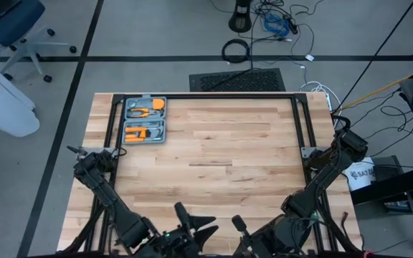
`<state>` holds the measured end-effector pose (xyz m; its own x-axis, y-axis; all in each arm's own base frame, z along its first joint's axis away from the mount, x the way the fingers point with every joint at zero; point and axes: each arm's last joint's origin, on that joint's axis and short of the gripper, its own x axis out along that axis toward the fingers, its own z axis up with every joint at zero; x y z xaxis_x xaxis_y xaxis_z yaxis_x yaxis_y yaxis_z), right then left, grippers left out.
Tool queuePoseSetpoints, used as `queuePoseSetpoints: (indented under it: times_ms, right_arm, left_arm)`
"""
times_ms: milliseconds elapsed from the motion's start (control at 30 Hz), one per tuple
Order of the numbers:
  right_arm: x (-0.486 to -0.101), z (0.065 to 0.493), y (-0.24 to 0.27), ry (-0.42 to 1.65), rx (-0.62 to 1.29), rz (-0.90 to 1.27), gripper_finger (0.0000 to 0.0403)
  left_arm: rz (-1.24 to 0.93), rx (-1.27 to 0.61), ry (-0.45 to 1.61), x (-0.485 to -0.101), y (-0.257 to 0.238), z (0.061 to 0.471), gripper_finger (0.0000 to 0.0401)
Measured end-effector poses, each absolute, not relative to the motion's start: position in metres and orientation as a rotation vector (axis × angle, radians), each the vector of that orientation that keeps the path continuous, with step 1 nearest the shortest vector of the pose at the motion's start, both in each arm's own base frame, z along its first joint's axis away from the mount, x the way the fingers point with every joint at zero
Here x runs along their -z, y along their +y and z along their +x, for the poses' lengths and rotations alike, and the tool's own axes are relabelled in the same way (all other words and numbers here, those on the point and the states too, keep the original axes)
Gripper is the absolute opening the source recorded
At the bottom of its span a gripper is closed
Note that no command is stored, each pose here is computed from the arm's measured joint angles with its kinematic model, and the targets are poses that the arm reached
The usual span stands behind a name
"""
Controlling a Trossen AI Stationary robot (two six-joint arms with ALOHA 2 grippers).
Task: Coil cords
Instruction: Coil the white wire on the spool
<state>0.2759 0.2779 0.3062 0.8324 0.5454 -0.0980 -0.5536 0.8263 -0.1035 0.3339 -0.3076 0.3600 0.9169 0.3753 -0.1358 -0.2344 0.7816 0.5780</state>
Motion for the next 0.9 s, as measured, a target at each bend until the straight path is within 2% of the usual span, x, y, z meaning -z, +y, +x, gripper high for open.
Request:
queuePoseSetpoints:
  times_ms: [400,567,900]
  right_arm:
    - [-0.317,0.273,0.28,-0.03,-0.501,-0.088,0.0]
    - [-0.316,0.274,0.278,-0.03,-0.401,-0.131,0.0]
    - [-0.314,0.275,0.276,-0.013,-0.327,-0.16,0.0]
  left_arm:
    - [0.328,-0.272,0.129,-0.372,-0.342,0.302,0.0136]
    - [0.318,-0.257,0.133,-0.368,-0.344,0.301,0.0136]
    - [0.265,-0.229,0.13,-0.365,-0.346,0.3,0.0136]
